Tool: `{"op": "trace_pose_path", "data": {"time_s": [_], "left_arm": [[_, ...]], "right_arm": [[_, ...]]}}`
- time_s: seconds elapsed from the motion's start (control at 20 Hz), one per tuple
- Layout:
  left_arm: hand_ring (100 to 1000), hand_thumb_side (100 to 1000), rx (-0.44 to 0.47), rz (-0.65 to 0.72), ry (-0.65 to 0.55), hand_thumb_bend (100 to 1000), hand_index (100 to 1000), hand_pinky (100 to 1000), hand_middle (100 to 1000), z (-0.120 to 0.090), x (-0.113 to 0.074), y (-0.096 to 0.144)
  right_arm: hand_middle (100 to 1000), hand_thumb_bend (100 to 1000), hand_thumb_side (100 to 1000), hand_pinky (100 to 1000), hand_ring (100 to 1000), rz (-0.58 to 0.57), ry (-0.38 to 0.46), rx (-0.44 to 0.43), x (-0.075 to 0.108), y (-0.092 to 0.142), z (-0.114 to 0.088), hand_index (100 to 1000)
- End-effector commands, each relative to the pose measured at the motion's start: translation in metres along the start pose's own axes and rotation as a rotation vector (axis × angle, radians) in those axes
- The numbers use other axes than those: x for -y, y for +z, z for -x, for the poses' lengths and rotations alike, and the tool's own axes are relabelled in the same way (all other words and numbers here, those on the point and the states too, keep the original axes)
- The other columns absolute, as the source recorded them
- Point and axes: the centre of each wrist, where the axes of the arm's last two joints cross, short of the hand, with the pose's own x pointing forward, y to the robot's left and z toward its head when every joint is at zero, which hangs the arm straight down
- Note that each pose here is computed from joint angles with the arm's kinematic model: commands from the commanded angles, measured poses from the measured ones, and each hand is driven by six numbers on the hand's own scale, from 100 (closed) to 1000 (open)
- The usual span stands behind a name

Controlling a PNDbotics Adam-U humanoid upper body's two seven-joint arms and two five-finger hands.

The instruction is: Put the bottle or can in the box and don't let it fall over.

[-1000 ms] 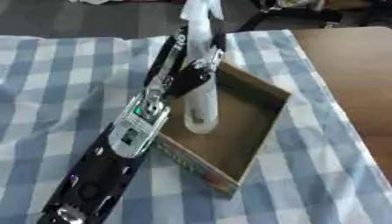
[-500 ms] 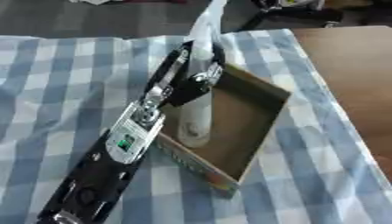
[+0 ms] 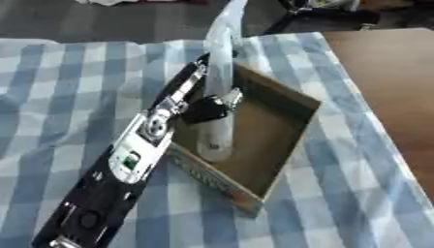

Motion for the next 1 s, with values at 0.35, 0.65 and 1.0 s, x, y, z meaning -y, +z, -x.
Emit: {"op": "trace_pose_path", "data": {"time_s": [0.35,0.65,1.0], "left_arm": [[1000,550,-0.049,0.079,-0.008,100,790,1000,1000,-0.012,-0.023,0.009],[1000,602,-0.084,0.054,-0.040,100,821,1000,1000,-0.019,-0.032,0.016],[1000,620,-0.107,0.053,-0.123,100,853,1000,1000,-0.030,-0.037,0.017]], "right_arm": [[1000,100,490,931,874,-0.014,0.032,0.040,0.005,-0.006,-0.012,830],[1000,100,491,931,874,-0.012,0.034,0.038,0.005,-0.006,-0.012,830],[1000,100,491,931,874,-0.013,0.035,0.035,0.006,-0.005,-0.011,830]]}}
